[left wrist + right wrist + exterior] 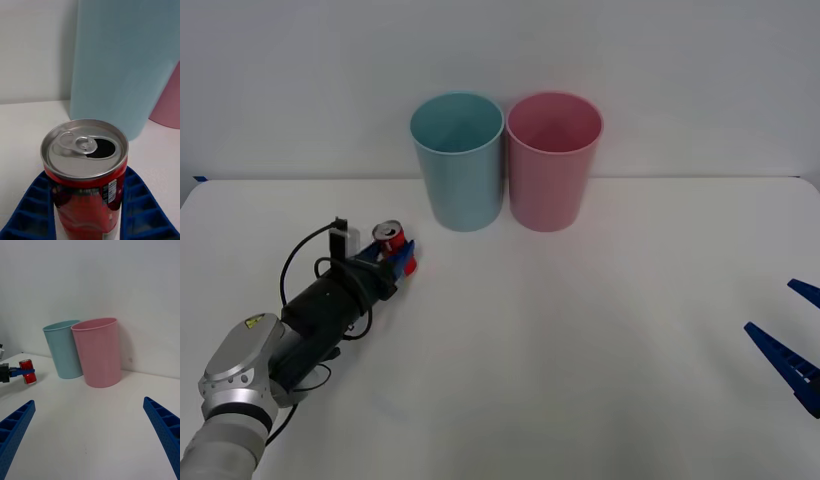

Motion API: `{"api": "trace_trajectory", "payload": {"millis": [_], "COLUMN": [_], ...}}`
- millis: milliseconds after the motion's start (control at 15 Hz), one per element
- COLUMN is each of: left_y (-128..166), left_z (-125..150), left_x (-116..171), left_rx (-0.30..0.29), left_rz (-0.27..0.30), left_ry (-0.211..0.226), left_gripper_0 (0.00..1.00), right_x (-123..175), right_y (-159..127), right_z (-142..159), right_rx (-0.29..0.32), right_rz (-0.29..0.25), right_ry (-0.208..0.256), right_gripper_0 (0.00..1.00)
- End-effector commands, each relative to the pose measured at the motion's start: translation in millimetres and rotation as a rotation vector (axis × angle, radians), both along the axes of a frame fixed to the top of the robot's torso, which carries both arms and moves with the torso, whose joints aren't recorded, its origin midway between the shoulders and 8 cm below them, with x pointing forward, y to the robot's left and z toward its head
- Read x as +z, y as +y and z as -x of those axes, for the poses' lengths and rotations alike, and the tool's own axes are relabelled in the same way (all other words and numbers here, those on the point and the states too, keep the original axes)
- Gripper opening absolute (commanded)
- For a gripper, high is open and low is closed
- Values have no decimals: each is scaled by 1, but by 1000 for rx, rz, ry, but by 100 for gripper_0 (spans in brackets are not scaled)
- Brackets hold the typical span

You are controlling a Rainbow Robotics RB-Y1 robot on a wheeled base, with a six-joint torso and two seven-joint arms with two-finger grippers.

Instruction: Grasp the object on the table and drop it into the matching bin: aluminum can to the light blue bin, PET bottle to the pink bin.

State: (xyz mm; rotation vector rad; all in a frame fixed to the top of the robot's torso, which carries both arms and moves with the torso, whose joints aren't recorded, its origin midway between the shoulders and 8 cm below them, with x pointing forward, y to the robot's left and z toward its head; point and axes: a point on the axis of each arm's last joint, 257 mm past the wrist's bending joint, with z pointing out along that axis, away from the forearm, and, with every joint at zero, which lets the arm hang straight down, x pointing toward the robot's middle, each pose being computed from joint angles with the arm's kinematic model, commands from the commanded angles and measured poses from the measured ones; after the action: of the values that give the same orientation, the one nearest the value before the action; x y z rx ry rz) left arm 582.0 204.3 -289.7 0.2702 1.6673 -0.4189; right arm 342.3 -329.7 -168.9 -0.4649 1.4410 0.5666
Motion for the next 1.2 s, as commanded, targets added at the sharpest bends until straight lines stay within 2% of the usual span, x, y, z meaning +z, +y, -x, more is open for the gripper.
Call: {"api": "trace_trajectory", "payload": {"millis": [67,267,533,667,933,1200], "left_y": [0,7,42,53,66,84], "left_z": [0,0,16,24,43,48], "left_x": [0,6,26,42,94,139], "left_rx": [0,3,28,28,29,36], "left_rz": [0,19,34,35,57,61], "left_ry": [0,-7,-50,-82,-175,-245], "left_gripper_0": [0,0,0,0,0,0], "right_x": [0,0,0,0,0,0], "right_y": [0,0,0,0,0,0], "right_z": [0,0,0,0,0,0], "right_rx": [0,0,0,0,0,0], "right_rz": [0,0,0,0,0,0], "right_ry": [0,0,0,0,0,0], "right_gripper_0": [100,100,100,100,100,100]}}
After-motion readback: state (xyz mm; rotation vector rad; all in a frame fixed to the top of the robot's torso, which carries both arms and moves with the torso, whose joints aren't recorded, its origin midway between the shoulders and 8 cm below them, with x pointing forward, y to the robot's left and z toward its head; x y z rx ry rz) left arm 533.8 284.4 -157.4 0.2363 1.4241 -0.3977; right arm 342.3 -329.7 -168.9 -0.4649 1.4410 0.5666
